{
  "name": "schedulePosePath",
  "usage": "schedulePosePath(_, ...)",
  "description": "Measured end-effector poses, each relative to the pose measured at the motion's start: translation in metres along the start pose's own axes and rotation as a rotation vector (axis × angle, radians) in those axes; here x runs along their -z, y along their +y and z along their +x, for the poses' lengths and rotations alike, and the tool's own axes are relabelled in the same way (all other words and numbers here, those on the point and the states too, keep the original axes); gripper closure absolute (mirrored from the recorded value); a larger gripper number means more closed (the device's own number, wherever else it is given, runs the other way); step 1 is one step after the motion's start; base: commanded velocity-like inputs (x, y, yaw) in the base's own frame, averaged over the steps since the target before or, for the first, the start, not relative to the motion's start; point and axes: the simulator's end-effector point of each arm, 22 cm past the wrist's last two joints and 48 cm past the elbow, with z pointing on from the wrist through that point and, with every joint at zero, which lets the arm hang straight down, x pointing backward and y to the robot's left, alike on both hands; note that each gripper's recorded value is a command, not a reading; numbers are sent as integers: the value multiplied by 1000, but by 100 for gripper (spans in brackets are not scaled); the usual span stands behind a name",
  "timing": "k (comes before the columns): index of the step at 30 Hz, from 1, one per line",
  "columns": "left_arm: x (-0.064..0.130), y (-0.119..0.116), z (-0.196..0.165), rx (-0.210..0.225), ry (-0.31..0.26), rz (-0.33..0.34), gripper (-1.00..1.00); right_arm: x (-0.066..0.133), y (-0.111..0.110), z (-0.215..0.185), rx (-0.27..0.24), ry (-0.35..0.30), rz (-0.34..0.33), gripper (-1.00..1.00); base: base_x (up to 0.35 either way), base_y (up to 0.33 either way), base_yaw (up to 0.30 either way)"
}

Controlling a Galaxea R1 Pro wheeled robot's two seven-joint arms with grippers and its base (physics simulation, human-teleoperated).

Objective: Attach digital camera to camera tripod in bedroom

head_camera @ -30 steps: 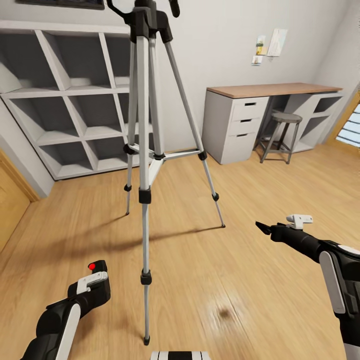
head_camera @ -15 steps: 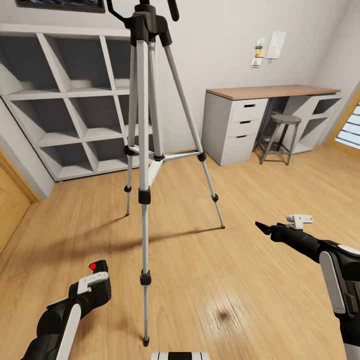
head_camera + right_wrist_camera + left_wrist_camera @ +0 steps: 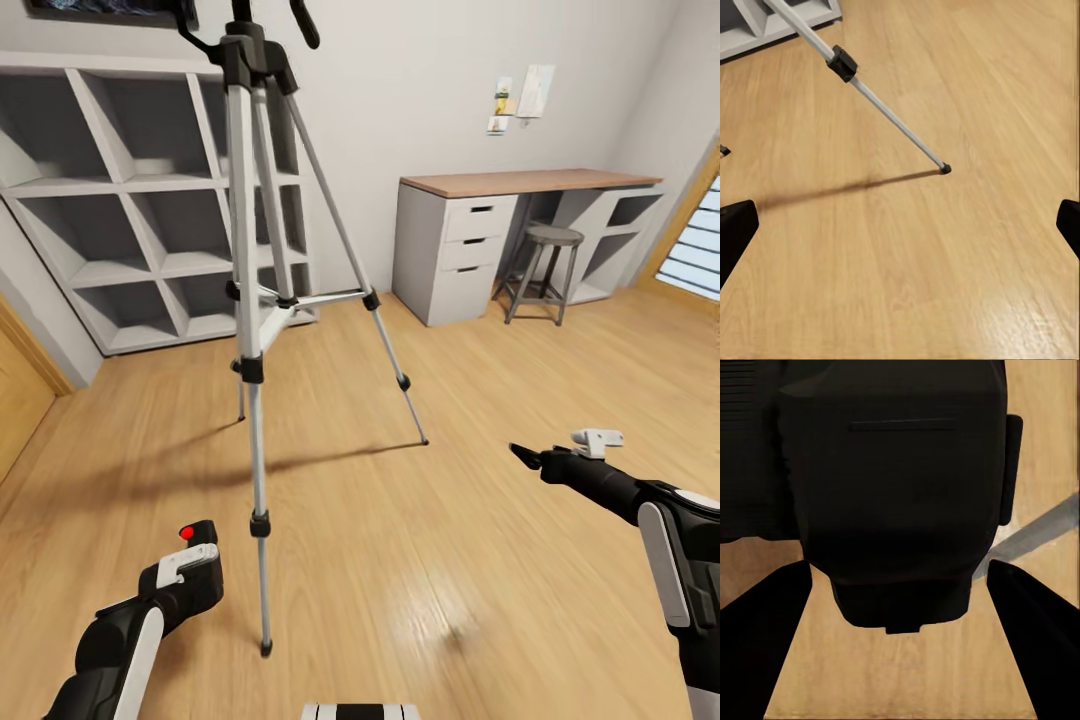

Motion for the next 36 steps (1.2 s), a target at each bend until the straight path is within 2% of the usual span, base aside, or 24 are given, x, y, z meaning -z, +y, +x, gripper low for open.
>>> schedulePosePath(7, 0, 4, 0, 4, 2, -7, 100, 0, 0, 0, 0, 0, -1, -100, -302, -129, 0)
schedulePosePath(18, 1, 10, -1, 22, 0, -16, 100, 0, 1, 1, 0, 1, -2, -100, -282, -18, -1)
schedulePosePath(27, 1, -13, 3, -8, 10, 24, 100, 0, 1, 1, -3, 4, -2, -100, -37, -1, -157)
schedulePosePath(36, 3, -33, 5, -49, 12, 55, 100, 1, 2, 7, -21, 36, -3, -100, -5, 0, -246)
